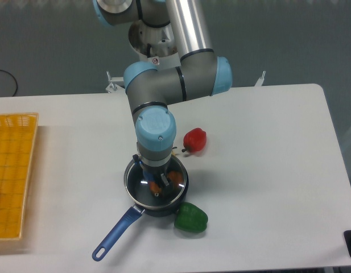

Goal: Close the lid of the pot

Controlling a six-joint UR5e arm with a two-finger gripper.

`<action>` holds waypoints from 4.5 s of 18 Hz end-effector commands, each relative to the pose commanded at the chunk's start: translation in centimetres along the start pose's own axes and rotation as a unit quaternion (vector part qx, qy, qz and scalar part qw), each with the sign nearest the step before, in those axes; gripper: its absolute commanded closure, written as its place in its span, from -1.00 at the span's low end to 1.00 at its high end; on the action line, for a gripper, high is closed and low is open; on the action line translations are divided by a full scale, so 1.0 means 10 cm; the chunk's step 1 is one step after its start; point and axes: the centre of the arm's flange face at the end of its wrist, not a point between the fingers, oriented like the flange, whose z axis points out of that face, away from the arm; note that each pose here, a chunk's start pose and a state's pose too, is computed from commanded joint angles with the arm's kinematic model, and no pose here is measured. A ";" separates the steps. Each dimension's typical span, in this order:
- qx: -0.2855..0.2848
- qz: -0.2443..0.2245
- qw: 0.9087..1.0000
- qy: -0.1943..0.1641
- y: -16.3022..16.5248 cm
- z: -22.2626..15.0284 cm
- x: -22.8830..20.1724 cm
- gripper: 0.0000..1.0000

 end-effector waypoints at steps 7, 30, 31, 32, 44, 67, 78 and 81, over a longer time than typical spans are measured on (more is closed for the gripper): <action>-0.002 0.000 1.000 0.000 0.00 -0.01 0.00 -0.20; -0.002 -0.001 1.000 -0.003 0.00 0.05 -0.06 -0.20; -0.002 -0.001 1.000 -0.003 0.00 0.05 -0.06 -0.20; -0.002 -0.001 1.000 -0.003 0.00 0.05 -0.06 -0.20; -0.003 0.000 1.000 0.000 -0.01 0.10 -0.07 -0.23; 0.016 -0.004 0.997 -0.073 0.48 -0.63 -0.07 -1.00; -0.014 0.156 0.985 -0.075 2.30 -0.66 -0.68 -1.00; -0.026 0.179 0.980 -0.077 2.55 -0.47 -0.83 -1.00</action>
